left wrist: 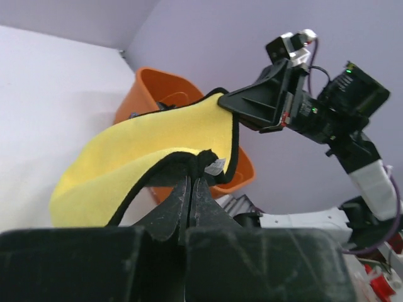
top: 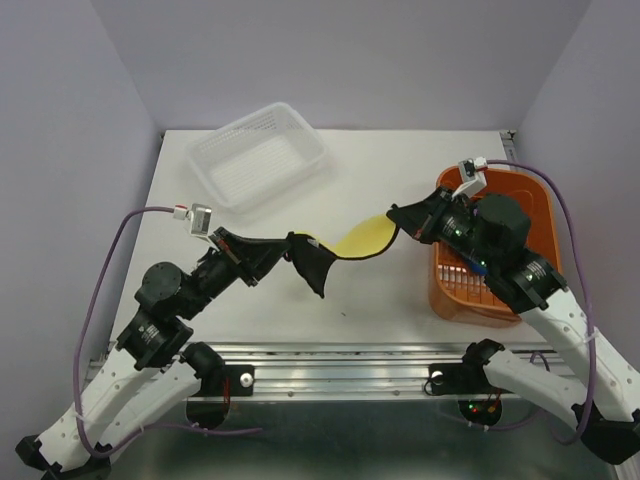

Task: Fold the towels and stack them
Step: Flatten out the crumpled towel

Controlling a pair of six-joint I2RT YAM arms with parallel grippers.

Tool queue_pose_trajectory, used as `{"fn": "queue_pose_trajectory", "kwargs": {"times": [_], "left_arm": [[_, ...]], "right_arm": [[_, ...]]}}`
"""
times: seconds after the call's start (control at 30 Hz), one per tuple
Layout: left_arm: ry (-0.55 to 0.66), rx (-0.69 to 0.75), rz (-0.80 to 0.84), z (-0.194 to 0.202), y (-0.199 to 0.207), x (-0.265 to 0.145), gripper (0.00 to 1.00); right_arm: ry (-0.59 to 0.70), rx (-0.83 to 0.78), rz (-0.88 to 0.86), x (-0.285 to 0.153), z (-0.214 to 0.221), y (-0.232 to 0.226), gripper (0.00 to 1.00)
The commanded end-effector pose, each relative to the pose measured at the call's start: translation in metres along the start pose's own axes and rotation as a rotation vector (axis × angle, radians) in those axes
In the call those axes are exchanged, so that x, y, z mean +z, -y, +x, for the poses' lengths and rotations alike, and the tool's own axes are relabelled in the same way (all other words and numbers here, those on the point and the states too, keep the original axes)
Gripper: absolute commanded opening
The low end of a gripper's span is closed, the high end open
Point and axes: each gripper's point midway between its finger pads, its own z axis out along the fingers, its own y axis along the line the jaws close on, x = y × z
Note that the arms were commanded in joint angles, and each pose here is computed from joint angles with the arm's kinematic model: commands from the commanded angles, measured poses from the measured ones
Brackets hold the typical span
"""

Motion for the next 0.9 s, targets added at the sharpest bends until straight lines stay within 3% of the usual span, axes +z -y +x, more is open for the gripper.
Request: {"fn": "queue_pose_trajectory", "kwargs": {"times": [0.0, 0.2, 0.3, 0.47, 0.57, 0.67, 0.8, 0.87], "left_arm": [[-0.051, -0.002, 0.221, 0.001, 0.047, -0.012, 0.00], [-0.003, -0.047, 0.155, -0.002, 0.032, -0.010, 0.00], [0.048, -0.076, -0.023, -0.003, -0.006, 0.004, 0.00], [0.083, -0.083, -0.413, 0.012, -0.098, 0.037, 0.00], [0.097, -0.035, -0.554, 0.014, -0.140, 0.058, 0.00], [0.053, -0.017, -0.556, 0.015, -0.161, 0.082, 0.00], [0.023, -0.007, -0.707, 0.010, -0.232, 0.107, 0.00], [0.015, 0.017, -0.738, 0.005, -0.246, 0.111, 0.00]], "right_arm": [[-0.145, 0.035, -0.144, -0.024, 0.025, -0.028, 0.01], [-0.070, 0.062, -0.036, -0.028, 0.014, -0.010, 0.01], [-0.043, 0.062, 0.080, -0.008, 0.014, 0.017, 0.01], [-0.034, 0.077, 0.405, 0.050, 0.034, 0.103, 0.01], [-0.054, 0.158, 0.437, 0.084, 0.028, 0.148, 0.01], [-0.046, 0.145, 0.489, 0.104, 0.021, 0.174, 0.01], [-0.090, 0.082, 0.556, 0.145, 0.016, 0.200, 0.01], [-0.104, 0.070, 0.580, 0.155, 0.016, 0.210, 0.01]]}}
